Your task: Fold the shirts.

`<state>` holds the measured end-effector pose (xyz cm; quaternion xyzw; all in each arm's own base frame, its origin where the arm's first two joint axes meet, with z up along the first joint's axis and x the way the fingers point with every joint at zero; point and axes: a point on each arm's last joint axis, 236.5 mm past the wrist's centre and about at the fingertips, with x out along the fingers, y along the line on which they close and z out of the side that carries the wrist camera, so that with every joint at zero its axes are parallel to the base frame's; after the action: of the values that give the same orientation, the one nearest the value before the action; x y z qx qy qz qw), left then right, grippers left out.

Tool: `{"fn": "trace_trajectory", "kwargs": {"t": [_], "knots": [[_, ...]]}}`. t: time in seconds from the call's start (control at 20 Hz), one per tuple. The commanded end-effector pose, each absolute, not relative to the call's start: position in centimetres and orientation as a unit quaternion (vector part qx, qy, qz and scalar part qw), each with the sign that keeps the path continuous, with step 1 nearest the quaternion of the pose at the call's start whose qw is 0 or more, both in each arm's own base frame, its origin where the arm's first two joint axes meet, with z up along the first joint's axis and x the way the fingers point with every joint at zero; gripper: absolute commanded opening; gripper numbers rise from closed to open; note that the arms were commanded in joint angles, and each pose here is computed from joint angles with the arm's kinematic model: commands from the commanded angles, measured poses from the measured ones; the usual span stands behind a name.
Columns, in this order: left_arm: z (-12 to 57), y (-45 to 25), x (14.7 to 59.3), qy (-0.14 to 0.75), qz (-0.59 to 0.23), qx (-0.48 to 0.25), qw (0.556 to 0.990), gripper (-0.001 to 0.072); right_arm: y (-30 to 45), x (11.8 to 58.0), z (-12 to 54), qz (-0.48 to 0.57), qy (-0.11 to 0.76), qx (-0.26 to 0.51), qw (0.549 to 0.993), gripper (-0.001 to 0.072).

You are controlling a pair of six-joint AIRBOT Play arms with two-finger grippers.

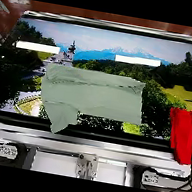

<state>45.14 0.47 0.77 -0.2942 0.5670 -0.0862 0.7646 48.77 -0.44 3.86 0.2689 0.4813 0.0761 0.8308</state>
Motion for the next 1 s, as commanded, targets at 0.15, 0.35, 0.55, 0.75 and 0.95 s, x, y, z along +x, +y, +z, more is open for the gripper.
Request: {"fn": "trace_trajectory", "kwargs": {"t": [0.15, 0.35, 0.55, 0.75, 0.95], "knots": [[-5.3, 2.9, 29.7, 0.709, -0.075, -0.335, 0.616, 0.0658, -5.9, 31.6, -1.0, 0.028, 0.674, 0.267, 0.688, 0.0646], [-9.6, -1.2, 29.7, 0.670, -0.083, -0.402, 0.618, 0.0532, -2.2, 29.9, -4.5, 0.049, 0.672, 0.346, 0.653, 0.0646], [-10.7, -2.3, 31.6, 0.652, -0.075, -0.392, 0.645, 0.0532, -1.5, 31.1, -4.7, 0.050, 0.648, 0.375, 0.661, 0.0646], [-11.3, -3.0, 32.9, 0.642, -0.070, -0.370, 0.668, 0.0532, -1.6, 31.3, -4.7, 0.049, 0.646, 0.373, 0.664, 0.0646], [-12.2, -4.7, 32.9, 0.652, -0.080, -0.363, 0.661, 0.0226, -2.2, 30.6, -5.6, 0.035, 0.656, 0.362, 0.661, 0.0650]]}}
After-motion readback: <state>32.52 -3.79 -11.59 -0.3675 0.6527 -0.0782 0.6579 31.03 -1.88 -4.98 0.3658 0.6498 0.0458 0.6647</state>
